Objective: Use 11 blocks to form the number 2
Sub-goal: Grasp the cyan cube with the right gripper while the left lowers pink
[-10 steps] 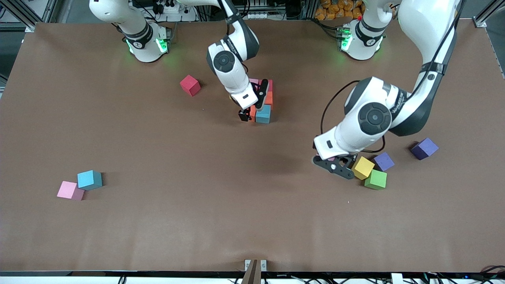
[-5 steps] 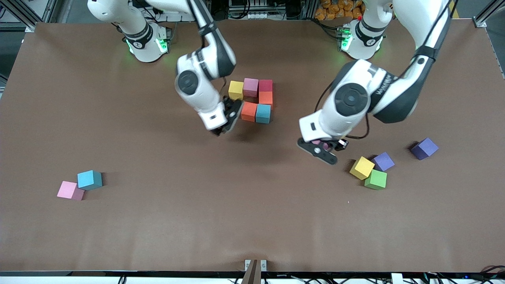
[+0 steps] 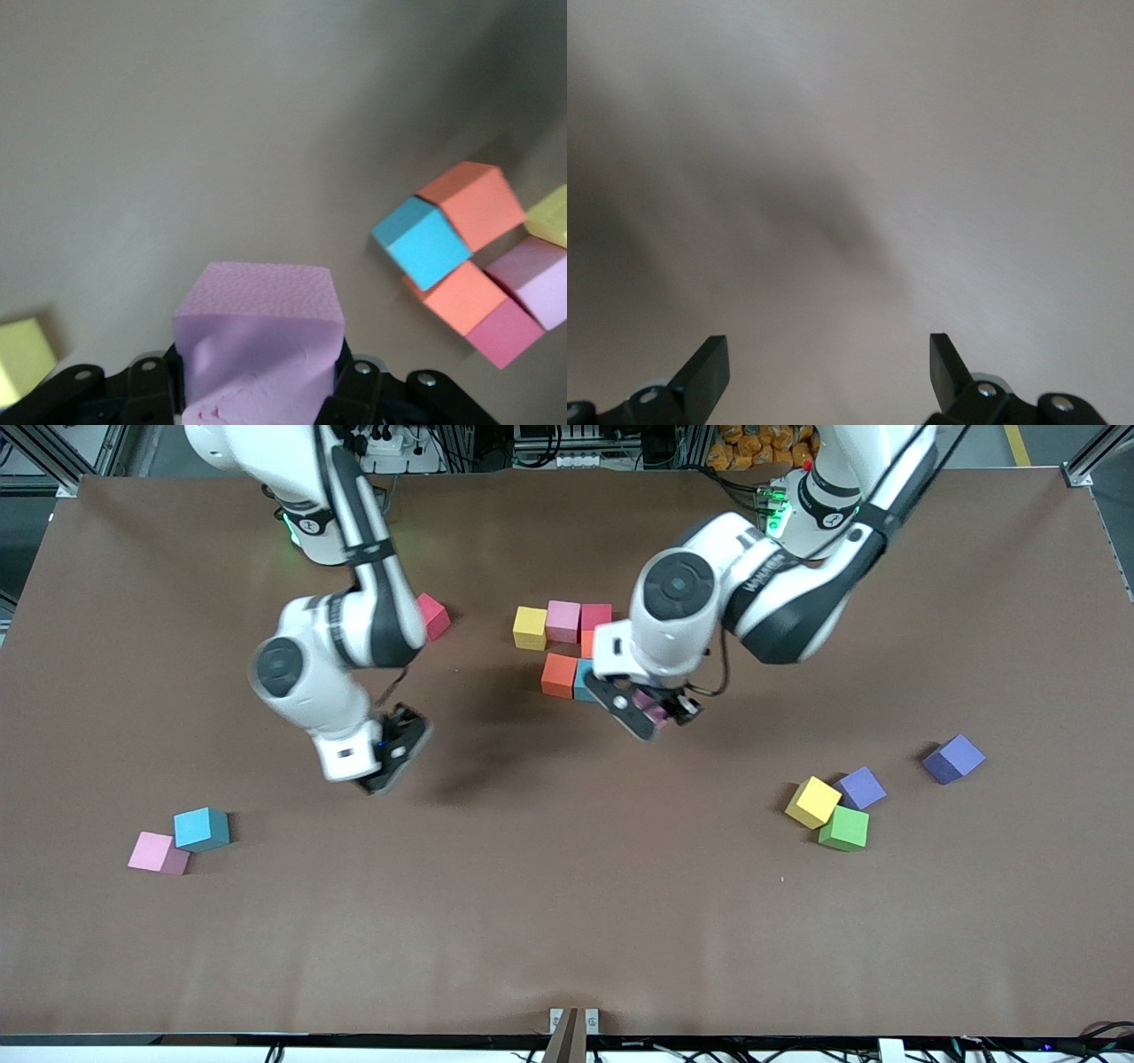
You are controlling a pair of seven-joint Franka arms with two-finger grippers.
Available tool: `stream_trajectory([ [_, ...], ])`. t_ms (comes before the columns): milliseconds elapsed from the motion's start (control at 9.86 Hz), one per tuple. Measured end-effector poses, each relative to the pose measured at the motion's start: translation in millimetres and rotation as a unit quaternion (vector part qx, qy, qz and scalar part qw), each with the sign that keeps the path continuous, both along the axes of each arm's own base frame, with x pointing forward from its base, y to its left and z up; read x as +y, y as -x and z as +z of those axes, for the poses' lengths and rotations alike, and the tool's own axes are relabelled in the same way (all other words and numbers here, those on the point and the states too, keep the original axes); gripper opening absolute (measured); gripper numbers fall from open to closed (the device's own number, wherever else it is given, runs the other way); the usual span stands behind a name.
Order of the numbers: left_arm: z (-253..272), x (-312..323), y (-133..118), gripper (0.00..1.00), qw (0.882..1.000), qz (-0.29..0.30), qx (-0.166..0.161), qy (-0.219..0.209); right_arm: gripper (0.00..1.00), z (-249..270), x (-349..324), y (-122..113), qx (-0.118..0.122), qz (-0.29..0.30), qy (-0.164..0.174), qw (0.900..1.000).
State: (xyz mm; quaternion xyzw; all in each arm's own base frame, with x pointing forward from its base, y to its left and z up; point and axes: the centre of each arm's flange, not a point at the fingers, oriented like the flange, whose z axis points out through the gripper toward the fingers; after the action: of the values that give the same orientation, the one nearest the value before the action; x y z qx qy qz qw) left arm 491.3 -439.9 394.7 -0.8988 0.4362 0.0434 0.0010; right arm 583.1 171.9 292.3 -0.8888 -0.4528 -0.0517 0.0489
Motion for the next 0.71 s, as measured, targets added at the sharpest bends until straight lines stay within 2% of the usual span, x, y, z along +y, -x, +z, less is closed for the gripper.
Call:
stream_trajectory([
  [304, -22, -70, 48, 0.57, 0.997, -0.070, -0.021, 0.037, 1.00, 12, -90, -20, -0.014, -0.056, 0.011, 0.998],
  [507, -32, -104, 81, 0.57, 0.989, -0.134, -0.030, 0.049, 1.00, 17, -145, -26, -0.022, -0.090, 0.019, 0.996],
  [710, -46, -114, 90, 0.57, 0.976, -0.212, -0.037, 0.042, 1.00, 13, -218, -28, -0.038, -0.112, 0.038, 0.992],
])
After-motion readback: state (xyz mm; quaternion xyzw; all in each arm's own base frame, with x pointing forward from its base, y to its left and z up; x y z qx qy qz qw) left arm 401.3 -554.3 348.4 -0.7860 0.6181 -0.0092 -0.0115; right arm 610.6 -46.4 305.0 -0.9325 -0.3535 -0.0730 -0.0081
